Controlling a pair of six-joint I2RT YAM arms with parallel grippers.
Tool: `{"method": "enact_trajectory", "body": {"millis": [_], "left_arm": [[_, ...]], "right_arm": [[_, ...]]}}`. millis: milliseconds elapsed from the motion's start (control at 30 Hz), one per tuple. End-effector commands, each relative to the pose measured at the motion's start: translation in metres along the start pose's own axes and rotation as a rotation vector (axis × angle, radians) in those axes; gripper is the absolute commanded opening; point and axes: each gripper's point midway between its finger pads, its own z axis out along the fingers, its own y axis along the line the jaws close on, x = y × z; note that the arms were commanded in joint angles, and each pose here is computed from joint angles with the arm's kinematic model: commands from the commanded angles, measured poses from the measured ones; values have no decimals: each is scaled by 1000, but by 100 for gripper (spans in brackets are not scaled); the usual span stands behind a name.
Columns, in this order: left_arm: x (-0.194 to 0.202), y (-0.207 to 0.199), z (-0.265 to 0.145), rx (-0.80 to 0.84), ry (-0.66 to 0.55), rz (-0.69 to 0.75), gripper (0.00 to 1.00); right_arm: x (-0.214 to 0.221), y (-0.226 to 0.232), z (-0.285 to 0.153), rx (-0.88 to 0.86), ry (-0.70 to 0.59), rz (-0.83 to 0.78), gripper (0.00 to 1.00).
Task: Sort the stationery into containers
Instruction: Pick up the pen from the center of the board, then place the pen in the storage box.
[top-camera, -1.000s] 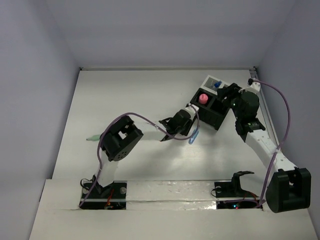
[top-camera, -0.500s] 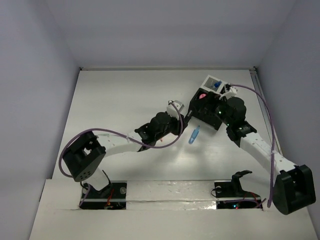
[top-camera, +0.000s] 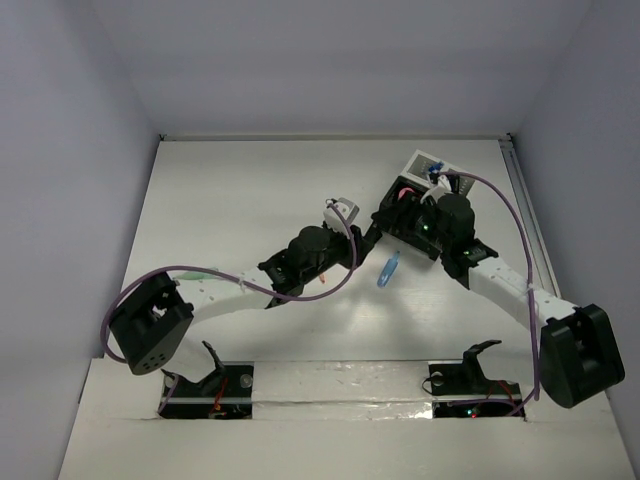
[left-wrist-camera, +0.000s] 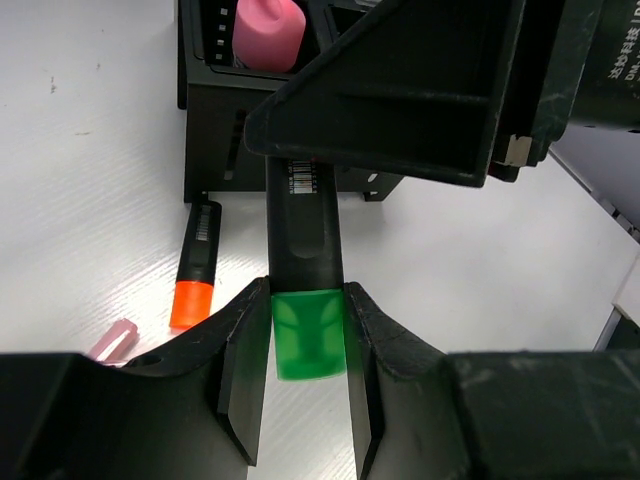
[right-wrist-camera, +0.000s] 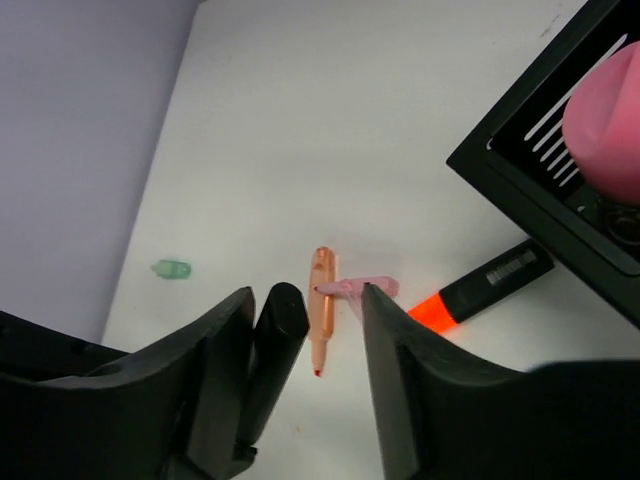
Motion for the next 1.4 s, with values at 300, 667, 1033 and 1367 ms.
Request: {"method": "enact_trajectory", "body": {"millis": [300,667,1033,1367], "left_arm": [[-23,-18,-4,76,-74,10,49],[-18,-6,-15,25,-66,27,90],[8,14,12,-81,45,77,94],[26,37,50,-143,144,104,93]], "right_arm": [[-24,22,4,-76,-92,-1,1],[-110,11,-6,137,-399,-115,0],[-225,-94,-82,685,-730,-286,0],[-250,-148,-69,850,-692,-325,0]]}}
